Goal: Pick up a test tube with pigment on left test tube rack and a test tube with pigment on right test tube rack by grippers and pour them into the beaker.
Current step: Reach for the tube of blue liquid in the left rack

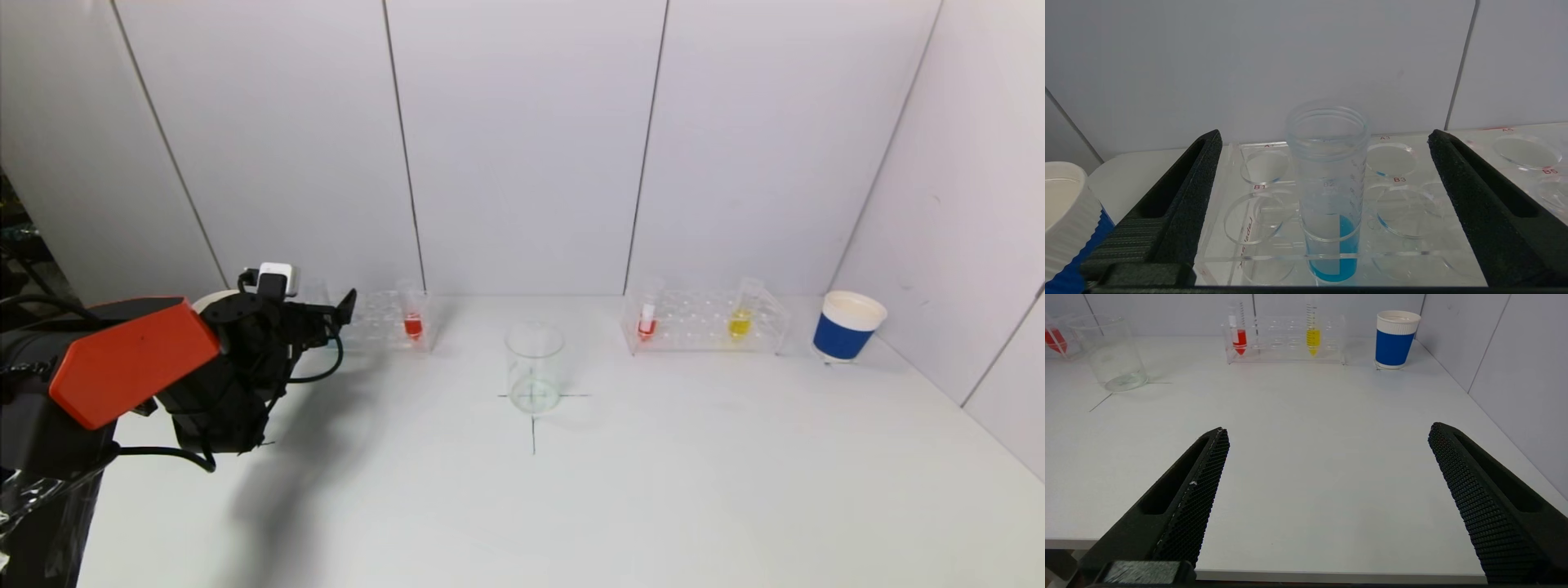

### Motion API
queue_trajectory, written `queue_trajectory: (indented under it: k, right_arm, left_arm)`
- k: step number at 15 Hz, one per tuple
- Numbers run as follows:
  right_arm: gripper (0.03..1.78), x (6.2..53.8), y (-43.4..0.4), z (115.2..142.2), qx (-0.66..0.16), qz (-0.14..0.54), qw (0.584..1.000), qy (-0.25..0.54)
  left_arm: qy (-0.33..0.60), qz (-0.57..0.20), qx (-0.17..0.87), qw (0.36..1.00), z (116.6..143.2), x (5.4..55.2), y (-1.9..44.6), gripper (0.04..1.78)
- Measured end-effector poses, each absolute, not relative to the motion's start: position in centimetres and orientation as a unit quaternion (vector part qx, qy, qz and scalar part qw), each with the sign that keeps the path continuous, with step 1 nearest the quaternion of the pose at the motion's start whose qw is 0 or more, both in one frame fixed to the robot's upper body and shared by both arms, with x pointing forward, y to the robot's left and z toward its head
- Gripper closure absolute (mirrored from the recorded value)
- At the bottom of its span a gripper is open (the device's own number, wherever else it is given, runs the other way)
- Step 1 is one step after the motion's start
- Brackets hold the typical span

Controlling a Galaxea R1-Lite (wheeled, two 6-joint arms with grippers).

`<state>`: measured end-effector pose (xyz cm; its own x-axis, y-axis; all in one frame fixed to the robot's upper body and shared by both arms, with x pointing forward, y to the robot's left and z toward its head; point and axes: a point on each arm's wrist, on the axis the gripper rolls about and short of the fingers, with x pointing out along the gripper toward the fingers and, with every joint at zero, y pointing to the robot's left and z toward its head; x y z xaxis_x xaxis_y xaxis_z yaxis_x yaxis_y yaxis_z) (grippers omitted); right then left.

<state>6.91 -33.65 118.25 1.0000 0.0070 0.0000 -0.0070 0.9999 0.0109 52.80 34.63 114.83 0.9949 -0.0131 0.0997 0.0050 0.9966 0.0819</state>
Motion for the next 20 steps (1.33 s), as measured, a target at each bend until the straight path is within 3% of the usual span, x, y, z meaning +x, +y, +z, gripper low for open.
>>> queue_trajectory:
  k: [20]
  right_arm:
    - [0.04,6.91,-33.65,118.25,0.005,0.003,1.000,0.000]
  left_arm:
    - [-0.048,-0.005,0.041,0.998,114.41,53.21,34.65,0.09]
